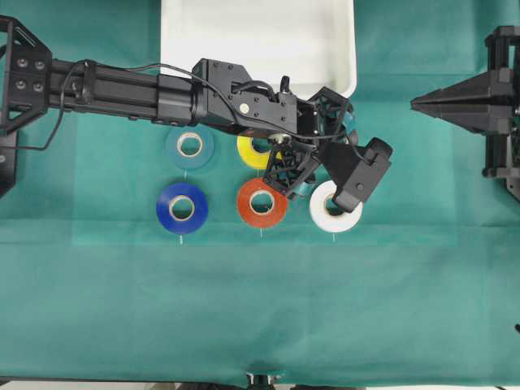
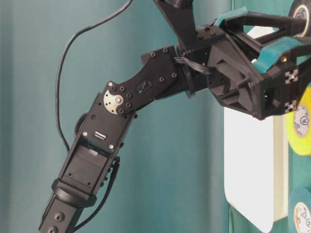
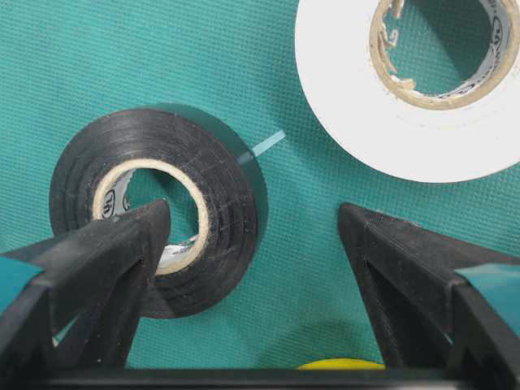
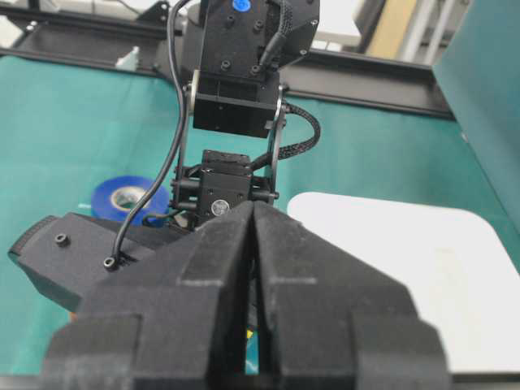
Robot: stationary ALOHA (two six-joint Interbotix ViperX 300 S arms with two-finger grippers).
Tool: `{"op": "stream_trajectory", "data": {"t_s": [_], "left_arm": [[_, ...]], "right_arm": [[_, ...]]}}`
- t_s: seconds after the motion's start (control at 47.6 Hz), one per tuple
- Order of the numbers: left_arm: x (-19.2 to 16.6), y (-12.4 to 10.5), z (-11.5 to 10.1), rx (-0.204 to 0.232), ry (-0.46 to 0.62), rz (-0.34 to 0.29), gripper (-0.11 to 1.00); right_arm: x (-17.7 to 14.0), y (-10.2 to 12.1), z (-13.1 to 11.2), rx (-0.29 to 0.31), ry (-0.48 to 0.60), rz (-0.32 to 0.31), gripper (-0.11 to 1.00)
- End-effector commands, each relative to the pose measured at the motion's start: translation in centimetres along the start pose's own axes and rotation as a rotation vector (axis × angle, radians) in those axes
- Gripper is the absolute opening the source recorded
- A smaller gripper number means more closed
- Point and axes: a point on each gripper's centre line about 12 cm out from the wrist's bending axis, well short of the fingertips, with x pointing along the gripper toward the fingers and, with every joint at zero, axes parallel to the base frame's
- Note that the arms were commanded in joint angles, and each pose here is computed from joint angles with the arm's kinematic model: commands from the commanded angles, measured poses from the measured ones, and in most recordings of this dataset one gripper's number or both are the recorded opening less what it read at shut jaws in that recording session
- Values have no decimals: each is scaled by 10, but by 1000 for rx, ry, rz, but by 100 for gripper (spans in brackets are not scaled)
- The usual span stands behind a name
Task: Place the tape from the fixed location into the white case.
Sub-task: 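Lower the open left gripper into the black roll's center hole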
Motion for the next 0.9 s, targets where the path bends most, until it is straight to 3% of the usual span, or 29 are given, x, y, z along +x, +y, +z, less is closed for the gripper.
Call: {"op": "stream_trajectory", "data": {"t_s": [0.0,0.42,0.504,0.714,0.883], "left_arm": [[-11,7,6,-1,-30,27,99],[-12,11,4,-2,-33,32,94],[-14,13,5,-2,-38,36,81],[-18,14,8,1,-49,41,24],[-18,14,8,1,-49,41,21]], "right_arm": [[2,-1,6,-1,-14,-3,0],[3,-1,5,-1,-12,-3,0],[3,-1,5,-1,-11,-3,0],[3,-1,4,-1,-9,-3,0],[4,-1,4,-1,-8,-3,0]]}}
